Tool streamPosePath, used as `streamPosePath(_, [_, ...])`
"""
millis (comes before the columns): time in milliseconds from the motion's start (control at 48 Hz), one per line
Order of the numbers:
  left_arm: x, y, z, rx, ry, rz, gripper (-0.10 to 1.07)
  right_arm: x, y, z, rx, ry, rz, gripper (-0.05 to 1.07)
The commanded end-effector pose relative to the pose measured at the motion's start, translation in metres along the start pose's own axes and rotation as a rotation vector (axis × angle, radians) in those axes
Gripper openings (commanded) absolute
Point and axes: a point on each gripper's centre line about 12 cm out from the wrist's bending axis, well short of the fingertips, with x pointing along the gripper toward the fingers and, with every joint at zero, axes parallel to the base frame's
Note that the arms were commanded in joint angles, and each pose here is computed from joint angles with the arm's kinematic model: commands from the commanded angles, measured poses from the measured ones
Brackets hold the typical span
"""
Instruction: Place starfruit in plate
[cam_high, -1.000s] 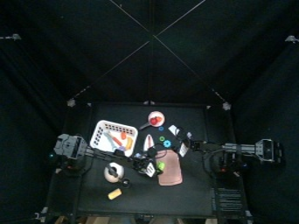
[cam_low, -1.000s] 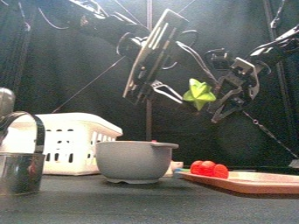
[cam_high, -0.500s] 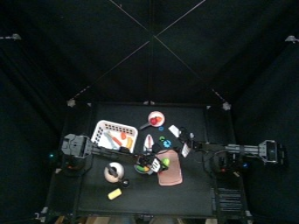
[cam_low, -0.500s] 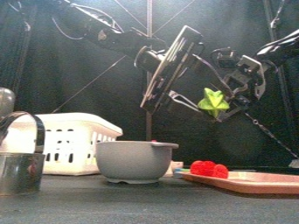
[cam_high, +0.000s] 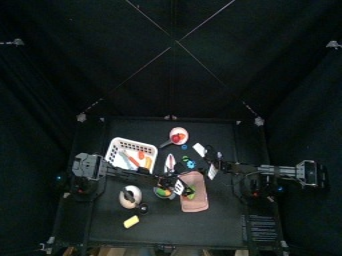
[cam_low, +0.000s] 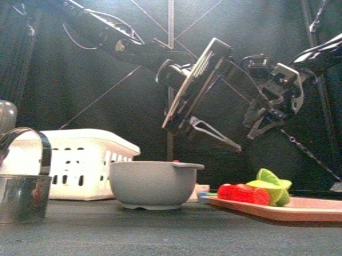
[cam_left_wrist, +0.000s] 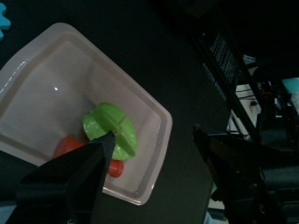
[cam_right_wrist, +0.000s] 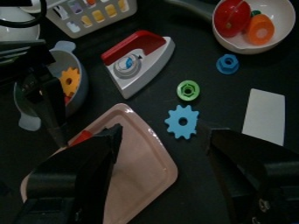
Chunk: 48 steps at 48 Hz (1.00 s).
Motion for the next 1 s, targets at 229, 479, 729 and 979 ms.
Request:
streamPosePath(229, [-0.022,-0.026,0.024,0.040,-0.060,-0.071,1.02,-0.002,0.002,0.005,0.001,-0.021,0.011,0.98])
streamPosePath(479, [-0.025,-0.029,0.026,0.067,-0.067,-0.078,1.02,-0.002,0.002,0.005,0.001,-0.020,0.010,0.98])
streamPosePath(729, [-0.030,-0.030,0.027,0.086,-0.070,-0.081,1.02,-0.002,0.001,0.005,0.002,-0.020,0.009,0.98])
streamPosePath(979, [-0.066,-0.030,0.026,0.226,-0.085,-0.086,1.02,0.002,-0.002,0.003,0.002,-0.007,-0.005,0.98])
